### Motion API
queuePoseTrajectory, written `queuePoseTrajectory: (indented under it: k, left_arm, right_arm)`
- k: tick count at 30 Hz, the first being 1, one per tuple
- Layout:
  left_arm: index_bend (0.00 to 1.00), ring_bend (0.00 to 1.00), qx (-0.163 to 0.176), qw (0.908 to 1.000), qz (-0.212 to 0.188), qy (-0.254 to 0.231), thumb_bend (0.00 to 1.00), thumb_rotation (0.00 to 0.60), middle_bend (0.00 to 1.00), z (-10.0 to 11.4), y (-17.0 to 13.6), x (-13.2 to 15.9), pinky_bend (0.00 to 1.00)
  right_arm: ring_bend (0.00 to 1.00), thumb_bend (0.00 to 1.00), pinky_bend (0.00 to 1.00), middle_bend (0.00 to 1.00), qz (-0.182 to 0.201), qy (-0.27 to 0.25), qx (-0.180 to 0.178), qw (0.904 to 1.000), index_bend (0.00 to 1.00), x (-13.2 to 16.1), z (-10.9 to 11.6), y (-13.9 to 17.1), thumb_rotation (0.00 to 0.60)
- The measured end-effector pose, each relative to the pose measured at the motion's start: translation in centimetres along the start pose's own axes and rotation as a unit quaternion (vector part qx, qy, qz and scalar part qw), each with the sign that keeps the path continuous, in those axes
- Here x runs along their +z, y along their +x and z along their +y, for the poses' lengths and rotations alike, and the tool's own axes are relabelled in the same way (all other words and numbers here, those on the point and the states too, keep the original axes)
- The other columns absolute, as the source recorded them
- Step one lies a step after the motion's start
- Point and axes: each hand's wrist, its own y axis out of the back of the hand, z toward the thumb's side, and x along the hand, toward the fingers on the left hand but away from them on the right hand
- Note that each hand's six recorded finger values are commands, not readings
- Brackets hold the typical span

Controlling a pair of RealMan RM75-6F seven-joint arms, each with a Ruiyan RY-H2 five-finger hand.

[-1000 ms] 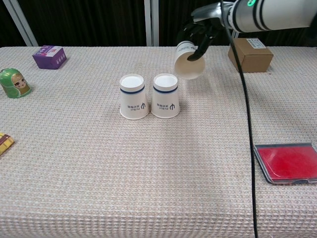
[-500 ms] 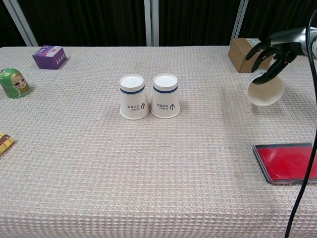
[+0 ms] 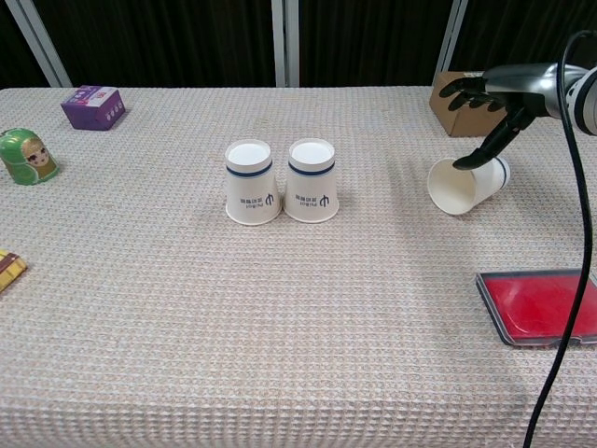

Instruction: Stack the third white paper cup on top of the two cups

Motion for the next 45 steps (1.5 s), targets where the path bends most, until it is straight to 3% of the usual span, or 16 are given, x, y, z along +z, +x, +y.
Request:
queuePoseTrajectory:
  k: [4, 7, 12, 15, 18, 30, 45]
  left_arm:
    - [0.28, 0.14, 0.004, 1.0000, 0.001, 0.001, 0.19, 0.600, 0.19, 0.2, -0.2, 0.0, 0.17]
    - [0.28, 0.14, 0.007, 1.0000, 0.002, 0.003, 0.19, 0.600, 0.19, 0.4, -0.4, 0.1, 0.17]
    - [0.28, 0.14, 0.009, 1.0000, 0.003, 0.002, 0.19, 0.600, 0.19, 0.5, -0.7, 0.5, 0.17]
    - [0.29, 0.14, 0.007, 1.0000, 0.005, 0.002, 0.19, 0.600, 0.19, 0.4, -0.9, 0.6, 0.17]
    - [0.28, 0.14, 0.007, 0.9999, 0.009, 0.002, 0.19, 0.600, 0.19, 0.4, -1.1, 0.5, 0.17]
    - [0.28, 0.14, 0.004, 0.9998, 0.022, -0.001, 0.19, 0.600, 0.19, 0.2, -1.7, 0.2, 0.17]
    - [0.29, 0.14, 0.005, 0.9997, 0.022, 0.003, 0.19, 0.600, 0.19, 0.4, -1.9, 0.6, 0.17]
  right_arm:
    - [0.00, 0.03, 0.00, 0.07, 0.038, 0.083, -0.002, 0.9958, 0.00, -0.3, 1.6, 1.1, 0.600]
    - [0.00, 0.00, 0.00, 0.10, 0.054, 0.179, -0.004, 0.9823, 0.02, -1.0, 2.6, 1.8, 0.600]
    - [0.00, 0.00, 0.00, 0.17, 0.073, 0.327, -0.011, 0.9423, 0.12, -2.0, 2.9, 1.9, 0.600]
    - [0.00, 0.00, 0.00, 0.18, 0.094, 0.386, -0.018, 0.9174, 0.14, -2.2, 2.6, 1.4, 0.600]
    - [0.00, 0.00, 0.00, 0.18, 0.109, 0.415, -0.024, 0.9028, 0.15, -2.6, 2.1, 0.6, 0.600]
    - [0.00, 0.00, 0.00, 0.22, 0.144, 0.397, -0.015, 0.9064, 0.19, -3.9, -1.2, -1.1, 0.600]
    - [0.00, 0.05, 0.00, 0.28, 0.140, 0.317, -0.029, 0.9376, 0.28, -6.3, -2.4, -2.6, 0.600]
